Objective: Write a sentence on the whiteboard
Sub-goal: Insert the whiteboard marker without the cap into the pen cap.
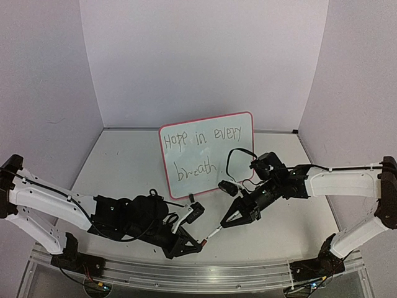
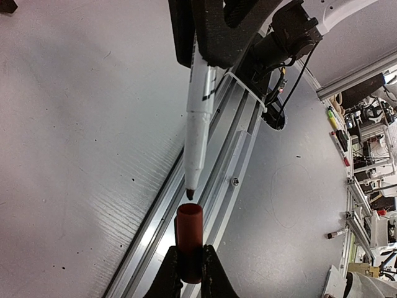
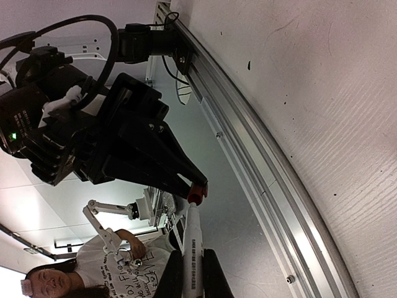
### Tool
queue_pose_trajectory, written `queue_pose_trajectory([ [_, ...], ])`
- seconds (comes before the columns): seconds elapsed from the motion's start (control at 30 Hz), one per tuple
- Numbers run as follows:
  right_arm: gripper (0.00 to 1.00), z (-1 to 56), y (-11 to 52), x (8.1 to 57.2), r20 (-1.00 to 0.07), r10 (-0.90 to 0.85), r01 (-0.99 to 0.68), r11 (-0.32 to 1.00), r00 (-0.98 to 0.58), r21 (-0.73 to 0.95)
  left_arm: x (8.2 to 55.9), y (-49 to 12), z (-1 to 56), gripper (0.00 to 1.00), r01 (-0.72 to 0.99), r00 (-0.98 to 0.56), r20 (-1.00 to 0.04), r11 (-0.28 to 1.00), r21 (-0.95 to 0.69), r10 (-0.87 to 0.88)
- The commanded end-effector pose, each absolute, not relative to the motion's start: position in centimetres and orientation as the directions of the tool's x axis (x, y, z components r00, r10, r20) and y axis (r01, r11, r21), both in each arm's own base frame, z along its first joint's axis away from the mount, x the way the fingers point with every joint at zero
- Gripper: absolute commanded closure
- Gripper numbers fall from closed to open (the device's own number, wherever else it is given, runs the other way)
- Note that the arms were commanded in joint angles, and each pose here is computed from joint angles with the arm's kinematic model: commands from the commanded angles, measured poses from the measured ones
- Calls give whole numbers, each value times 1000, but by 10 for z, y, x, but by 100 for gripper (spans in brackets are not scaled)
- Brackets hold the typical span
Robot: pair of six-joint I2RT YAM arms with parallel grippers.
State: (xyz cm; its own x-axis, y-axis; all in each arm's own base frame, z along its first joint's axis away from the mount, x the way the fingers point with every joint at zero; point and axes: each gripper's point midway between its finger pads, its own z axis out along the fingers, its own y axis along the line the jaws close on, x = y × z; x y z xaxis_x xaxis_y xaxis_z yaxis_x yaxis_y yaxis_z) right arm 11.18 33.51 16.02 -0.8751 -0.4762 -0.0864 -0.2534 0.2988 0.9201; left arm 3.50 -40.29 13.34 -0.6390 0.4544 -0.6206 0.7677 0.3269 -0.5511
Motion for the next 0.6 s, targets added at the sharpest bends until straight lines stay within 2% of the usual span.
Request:
queue_pose_trajectory([
  [0.0,100,169,338,113,-121,-489,-278,262,-864,924,34,-418,159,100,783,-620,-662,274,-559,421],
  [0.57,100,166,344,109,-116,-510,-280,257,-852,925,32,-419,158,100,781,-621,-657,271,-562,428],
])
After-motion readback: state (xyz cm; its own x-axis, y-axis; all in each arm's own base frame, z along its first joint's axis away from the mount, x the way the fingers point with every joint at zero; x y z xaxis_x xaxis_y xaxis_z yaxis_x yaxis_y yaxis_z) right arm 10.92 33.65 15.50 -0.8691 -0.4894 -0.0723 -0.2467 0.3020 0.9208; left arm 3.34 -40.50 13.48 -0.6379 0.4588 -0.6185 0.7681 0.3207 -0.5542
